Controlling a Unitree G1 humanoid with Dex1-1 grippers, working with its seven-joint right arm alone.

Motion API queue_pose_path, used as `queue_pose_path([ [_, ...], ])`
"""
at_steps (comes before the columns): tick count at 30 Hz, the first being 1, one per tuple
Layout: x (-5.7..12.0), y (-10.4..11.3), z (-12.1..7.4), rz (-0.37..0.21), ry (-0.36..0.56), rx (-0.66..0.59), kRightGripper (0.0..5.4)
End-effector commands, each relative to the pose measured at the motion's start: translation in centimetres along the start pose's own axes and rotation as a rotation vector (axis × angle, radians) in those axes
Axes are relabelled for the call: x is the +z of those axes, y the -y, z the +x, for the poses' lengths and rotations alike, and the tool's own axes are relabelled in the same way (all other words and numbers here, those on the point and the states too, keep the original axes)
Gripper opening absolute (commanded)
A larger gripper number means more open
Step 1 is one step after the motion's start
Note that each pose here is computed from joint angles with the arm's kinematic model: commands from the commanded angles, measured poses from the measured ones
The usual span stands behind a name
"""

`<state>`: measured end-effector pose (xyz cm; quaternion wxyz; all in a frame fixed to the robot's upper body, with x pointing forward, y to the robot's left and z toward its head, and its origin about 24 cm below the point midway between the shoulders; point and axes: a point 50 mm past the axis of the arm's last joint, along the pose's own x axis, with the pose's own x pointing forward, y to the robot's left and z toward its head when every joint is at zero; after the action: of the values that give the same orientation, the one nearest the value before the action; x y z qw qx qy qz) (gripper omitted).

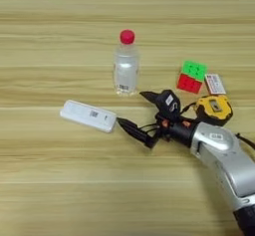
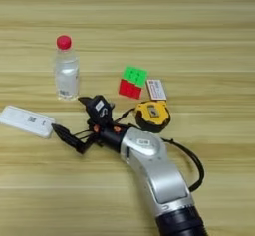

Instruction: Move the objects on the table

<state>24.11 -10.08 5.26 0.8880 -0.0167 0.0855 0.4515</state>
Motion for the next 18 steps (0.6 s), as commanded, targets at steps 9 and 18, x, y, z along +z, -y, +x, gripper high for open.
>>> queue_pose_path([
  [9,2.5,0.6,2.2,-0.223,-0.021,0.054,5.35],
  [18,2.0,-0.6,4.3,-0.186,-0.022,0.136,5.35],
])
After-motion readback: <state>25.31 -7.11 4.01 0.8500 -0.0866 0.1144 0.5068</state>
